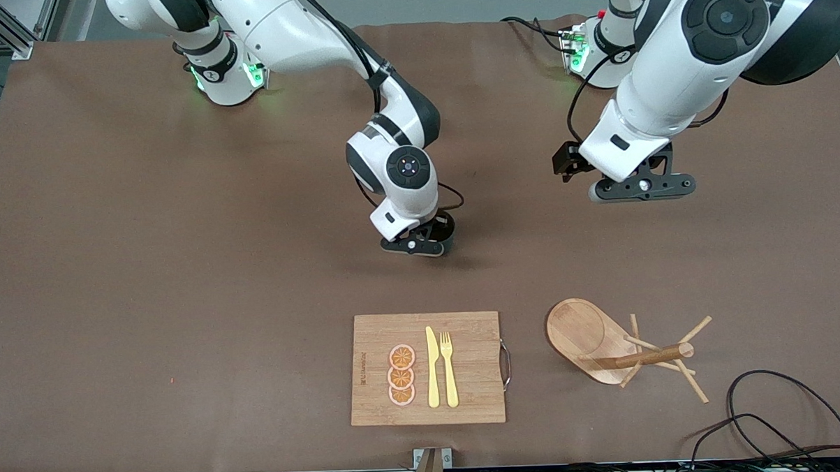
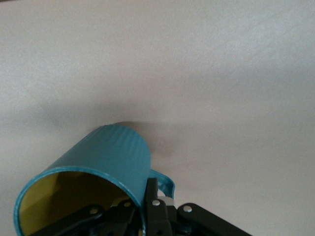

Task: Pass cup and hang on rack
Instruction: 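Set the mug down with the right gripper while the left gripper approaches, then retract the right gripper while the left gripper lowers onto the handle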

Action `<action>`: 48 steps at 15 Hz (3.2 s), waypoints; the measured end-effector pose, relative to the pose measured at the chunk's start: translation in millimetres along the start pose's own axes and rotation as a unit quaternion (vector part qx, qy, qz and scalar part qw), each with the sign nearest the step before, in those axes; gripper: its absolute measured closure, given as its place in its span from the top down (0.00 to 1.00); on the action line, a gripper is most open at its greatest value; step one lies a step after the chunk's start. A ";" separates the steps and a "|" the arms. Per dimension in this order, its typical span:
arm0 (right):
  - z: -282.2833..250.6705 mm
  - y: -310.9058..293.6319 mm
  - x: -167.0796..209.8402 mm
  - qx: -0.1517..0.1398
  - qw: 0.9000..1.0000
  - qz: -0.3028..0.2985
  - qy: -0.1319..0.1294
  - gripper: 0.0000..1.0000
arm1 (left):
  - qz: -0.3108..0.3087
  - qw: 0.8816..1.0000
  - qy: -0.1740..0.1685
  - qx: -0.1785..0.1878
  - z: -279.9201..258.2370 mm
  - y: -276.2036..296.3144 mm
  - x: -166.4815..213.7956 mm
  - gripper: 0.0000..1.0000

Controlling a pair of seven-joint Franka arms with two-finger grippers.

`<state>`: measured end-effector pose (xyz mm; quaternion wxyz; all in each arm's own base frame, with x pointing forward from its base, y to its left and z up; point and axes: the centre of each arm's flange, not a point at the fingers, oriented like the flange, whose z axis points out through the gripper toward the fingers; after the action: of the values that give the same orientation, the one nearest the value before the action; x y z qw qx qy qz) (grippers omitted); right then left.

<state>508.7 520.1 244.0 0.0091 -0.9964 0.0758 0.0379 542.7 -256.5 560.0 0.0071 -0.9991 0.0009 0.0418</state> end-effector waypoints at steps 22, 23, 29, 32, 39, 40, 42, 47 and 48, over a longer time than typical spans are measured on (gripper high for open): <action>-181.0 224.9 145.8 -0.016 0.995 -0.075 -0.063 1.00 | -0.059 0.995 0.018 0.079 44.0 113.6 -49.1 1.00; -194.5 249.7 152.0 -0.021 0.994 -0.078 -0.067 1.00 | -0.062 0.993 0.026 0.094 53.5 128.9 -56.2 1.00; -248.8 390.1 153.6 -0.046 0.993 -0.085 -0.065 1.00 | -0.116 0.983 0.049 0.137 112.2 197.1 -87.3 1.00; -268.8 445.8 146.6 -0.038 0.994 -0.078 -0.073 1.00 | -0.157 0.977 0.063 0.131 137.5 241.1 -105.1 1.00; -304.7 531.0 140.8 -0.019 0.994 -0.082 -0.074 1.00 | -0.207 0.955 0.169 0.128 242.0 335.7 -147.9 0.99; -311.1 534.8 139.9 -0.019 0.994 -0.080 -0.074 1.00 | -0.210 0.952 0.185 0.127 251.4 341.4 -150.4 0.99; -319.7 538.0 140.0 -0.018 0.994 -0.078 -0.069 1.00 | -0.213 0.944 0.213 0.132 269.5 348.6 -155.5 0.98; -312.7 531.4 149.2 -0.019 0.994 -0.082 -0.072 1.00 | -0.252 0.920 0.273 0.125 312.5 360.6 -164.2 0.94; -317.0 530.0 150.0 -0.019 0.994 -0.083 -0.068 1.00 | -0.262 0.916 0.279 0.123 319.0 362.3 -166.7 0.94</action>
<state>599.6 -33.9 541.9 -0.0017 -0.9943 -0.0089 0.1060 349.1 -614.0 250.9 0.1404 -0.9258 -0.2533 -0.2429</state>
